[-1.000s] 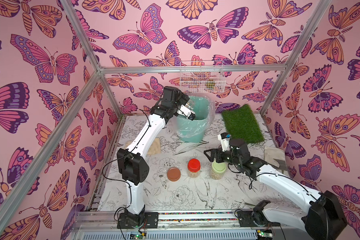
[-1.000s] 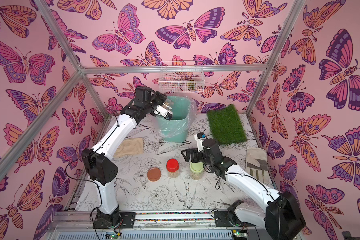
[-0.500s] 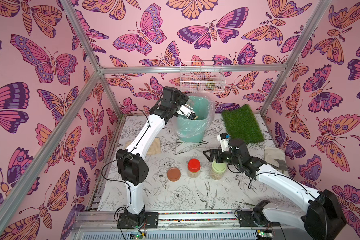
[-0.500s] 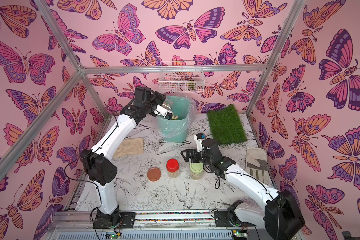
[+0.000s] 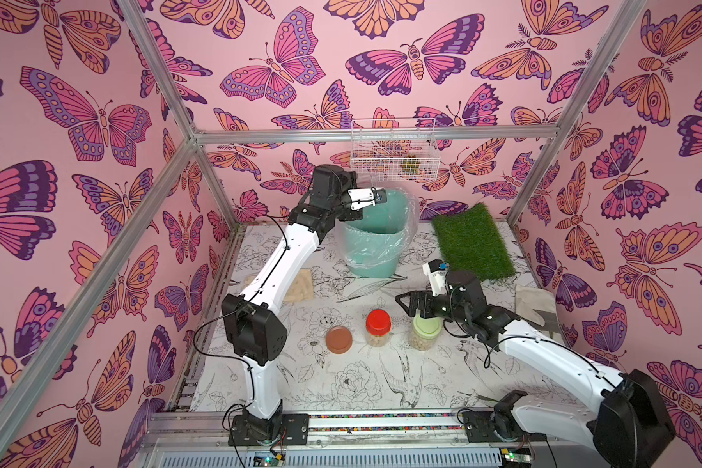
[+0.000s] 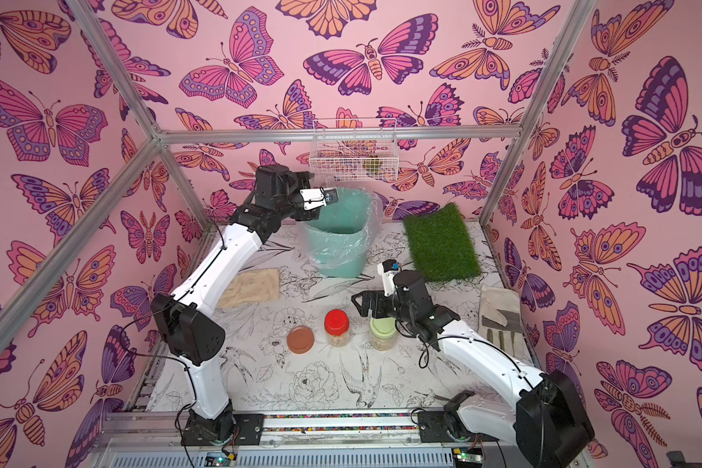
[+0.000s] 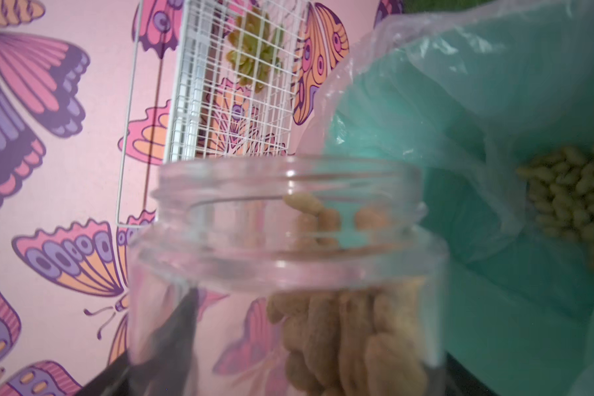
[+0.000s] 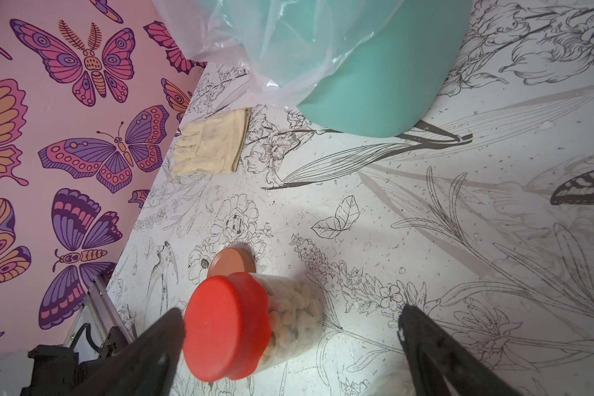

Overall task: Empty moldy peanuts from jars
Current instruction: Pour the moldy peanuts from the jar into the trash bin, then move the jar to the center of the board.

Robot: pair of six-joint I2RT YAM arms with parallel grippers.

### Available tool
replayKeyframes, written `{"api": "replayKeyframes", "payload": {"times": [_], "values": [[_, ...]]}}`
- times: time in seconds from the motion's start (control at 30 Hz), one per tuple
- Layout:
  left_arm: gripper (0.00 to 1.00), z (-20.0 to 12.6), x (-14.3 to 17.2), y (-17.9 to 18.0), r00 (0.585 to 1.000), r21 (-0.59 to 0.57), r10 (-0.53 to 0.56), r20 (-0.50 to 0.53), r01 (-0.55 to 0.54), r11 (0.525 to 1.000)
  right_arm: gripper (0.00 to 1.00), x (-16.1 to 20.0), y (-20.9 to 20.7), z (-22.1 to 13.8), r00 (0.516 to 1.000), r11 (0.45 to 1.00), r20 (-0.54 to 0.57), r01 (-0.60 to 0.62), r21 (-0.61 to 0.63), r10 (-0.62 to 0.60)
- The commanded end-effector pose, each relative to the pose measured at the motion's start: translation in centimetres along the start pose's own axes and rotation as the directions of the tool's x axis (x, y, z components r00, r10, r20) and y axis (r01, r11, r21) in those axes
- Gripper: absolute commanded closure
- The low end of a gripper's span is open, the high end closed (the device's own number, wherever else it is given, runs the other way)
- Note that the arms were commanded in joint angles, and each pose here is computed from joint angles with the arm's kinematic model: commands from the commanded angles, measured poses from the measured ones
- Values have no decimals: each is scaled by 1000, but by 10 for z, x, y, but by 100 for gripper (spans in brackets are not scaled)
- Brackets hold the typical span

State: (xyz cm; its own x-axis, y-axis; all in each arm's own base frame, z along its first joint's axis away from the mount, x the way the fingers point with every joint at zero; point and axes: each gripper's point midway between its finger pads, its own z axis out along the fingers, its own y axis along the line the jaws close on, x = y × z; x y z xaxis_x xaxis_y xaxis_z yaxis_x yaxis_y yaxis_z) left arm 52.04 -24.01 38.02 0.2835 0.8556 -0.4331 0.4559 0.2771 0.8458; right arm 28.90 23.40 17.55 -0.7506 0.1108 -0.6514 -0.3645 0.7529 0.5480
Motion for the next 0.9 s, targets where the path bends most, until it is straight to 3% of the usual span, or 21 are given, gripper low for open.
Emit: {"api": "replayKeyframes", "payload": {"times": [0.0,0.13,0.23,0.4,0.53,0.63,0.73,0.87], "values": [[100,-30,-19,38,952,-85,-286,113,296,951,1,-6,4,2,1000,1000,-6,-21,-14,21],[100,-32,-10,35,908,-66,-406,105,414,908,1,-5,5,5,999,999,-33,-31,-15,30],[100,-32,-1,31,903,-58,-420,86,425,903,1,-3,5,6,999,999,-39,-36,-17,36],[100,-30,9,23,971,-62,-240,22,241,969,1,-2,4,8,999,999,-41,-34,-16,34],[100,-27,19,24,998,-77,35,-49,-38,996,1,-1,4,10,998,999,-47,-37,-21,36],[100,-26,25,29,956,-74,273,-107,-281,957,1,0,4,11,998,999,-49,-38,-25,37],[100,-24,25,31,846,-46,518,-129,-527,849,1,1,3,13,998,999,-53,-35,-25,34],[100,-23,7,54,760,-103,640,-112,-649,754,1,2,3,15,998,999,-58,-37,-30,35]]}}
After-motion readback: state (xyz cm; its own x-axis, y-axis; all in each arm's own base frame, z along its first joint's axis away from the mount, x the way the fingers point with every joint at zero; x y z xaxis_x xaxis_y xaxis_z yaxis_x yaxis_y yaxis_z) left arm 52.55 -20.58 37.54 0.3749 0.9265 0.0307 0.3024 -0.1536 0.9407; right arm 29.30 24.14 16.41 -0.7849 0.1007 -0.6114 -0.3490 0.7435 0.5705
